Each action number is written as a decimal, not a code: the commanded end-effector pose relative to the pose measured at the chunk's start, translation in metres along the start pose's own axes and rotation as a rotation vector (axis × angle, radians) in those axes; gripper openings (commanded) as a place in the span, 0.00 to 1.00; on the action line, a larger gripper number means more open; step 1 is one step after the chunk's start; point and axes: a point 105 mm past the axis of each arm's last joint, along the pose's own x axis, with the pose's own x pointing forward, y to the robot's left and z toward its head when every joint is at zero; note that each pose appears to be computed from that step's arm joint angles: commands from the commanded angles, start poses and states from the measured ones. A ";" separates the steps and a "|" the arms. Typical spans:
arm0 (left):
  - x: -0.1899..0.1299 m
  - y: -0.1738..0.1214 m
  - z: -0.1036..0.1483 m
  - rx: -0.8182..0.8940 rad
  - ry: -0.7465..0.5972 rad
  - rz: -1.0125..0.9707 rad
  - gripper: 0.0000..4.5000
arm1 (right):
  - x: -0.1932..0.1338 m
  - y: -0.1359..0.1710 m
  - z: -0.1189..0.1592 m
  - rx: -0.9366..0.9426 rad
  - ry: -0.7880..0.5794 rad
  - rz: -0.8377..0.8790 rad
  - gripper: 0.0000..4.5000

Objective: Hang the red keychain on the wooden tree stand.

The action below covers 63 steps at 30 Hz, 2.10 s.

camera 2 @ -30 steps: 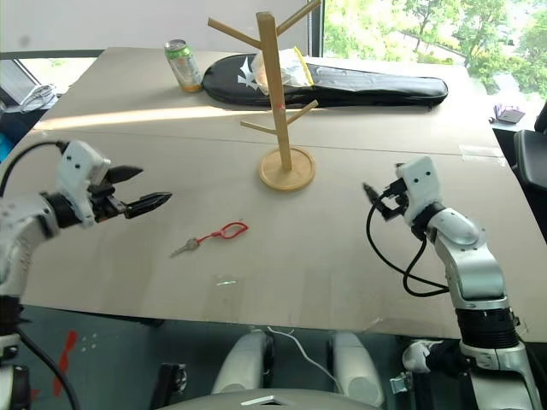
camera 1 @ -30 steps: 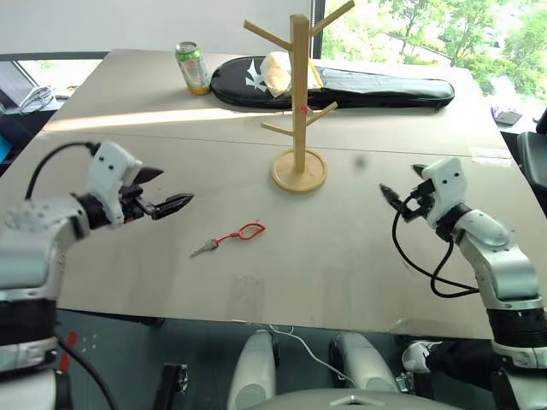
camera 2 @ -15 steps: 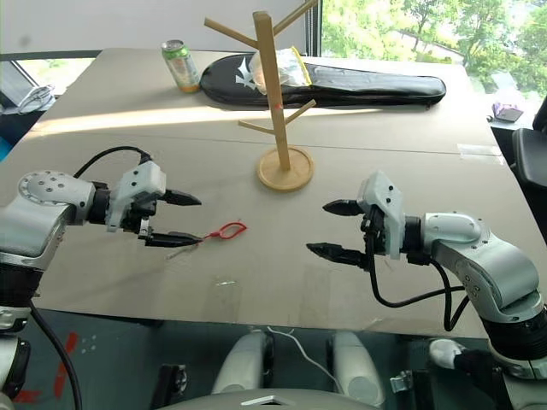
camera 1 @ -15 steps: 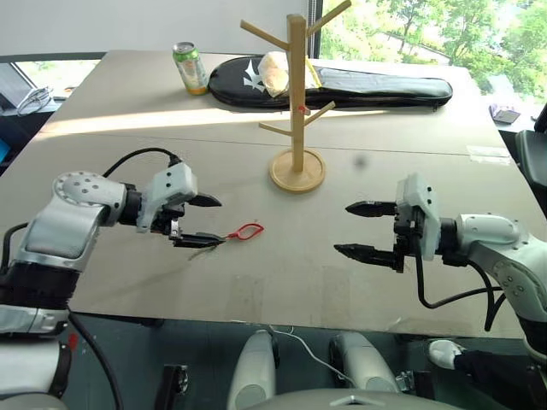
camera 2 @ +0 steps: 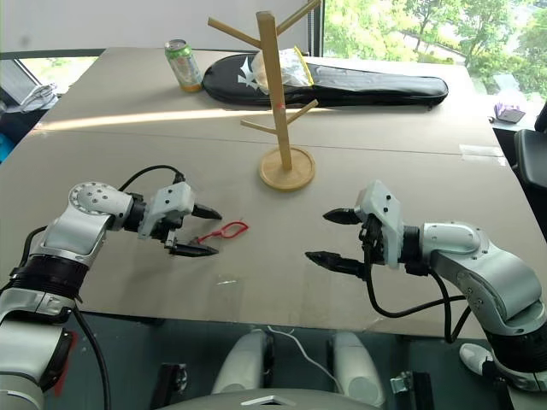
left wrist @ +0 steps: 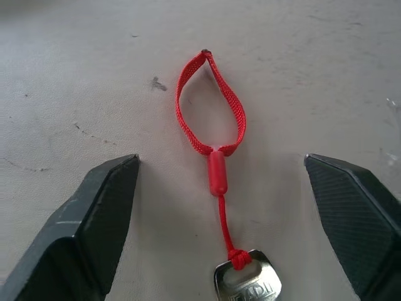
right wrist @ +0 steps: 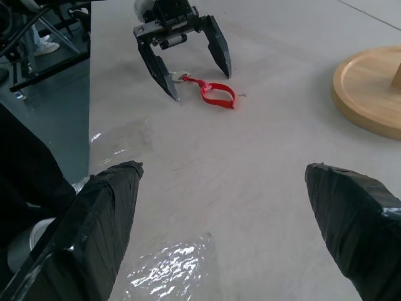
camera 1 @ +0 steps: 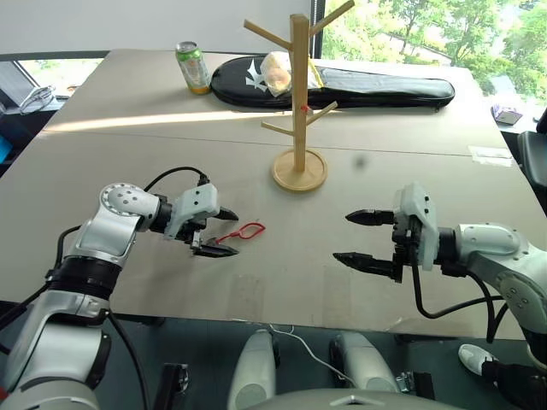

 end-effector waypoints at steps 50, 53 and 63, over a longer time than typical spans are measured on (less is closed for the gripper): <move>-0.015 0.014 0.190 0.524 -0.600 0.842 0.01 | -0.031 -0.016 0.121 -0.128 -0.289 -0.215 1.00; -0.011 0.018 0.188 0.535 -0.570 0.834 0.01 | -0.031 -0.017 0.121 -0.127 -0.289 -0.222 1.00; 0.001 0.030 0.180 0.562 -0.471 0.819 0.01 | -0.030 -0.017 0.121 -0.123 -0.296 -0.238 1.00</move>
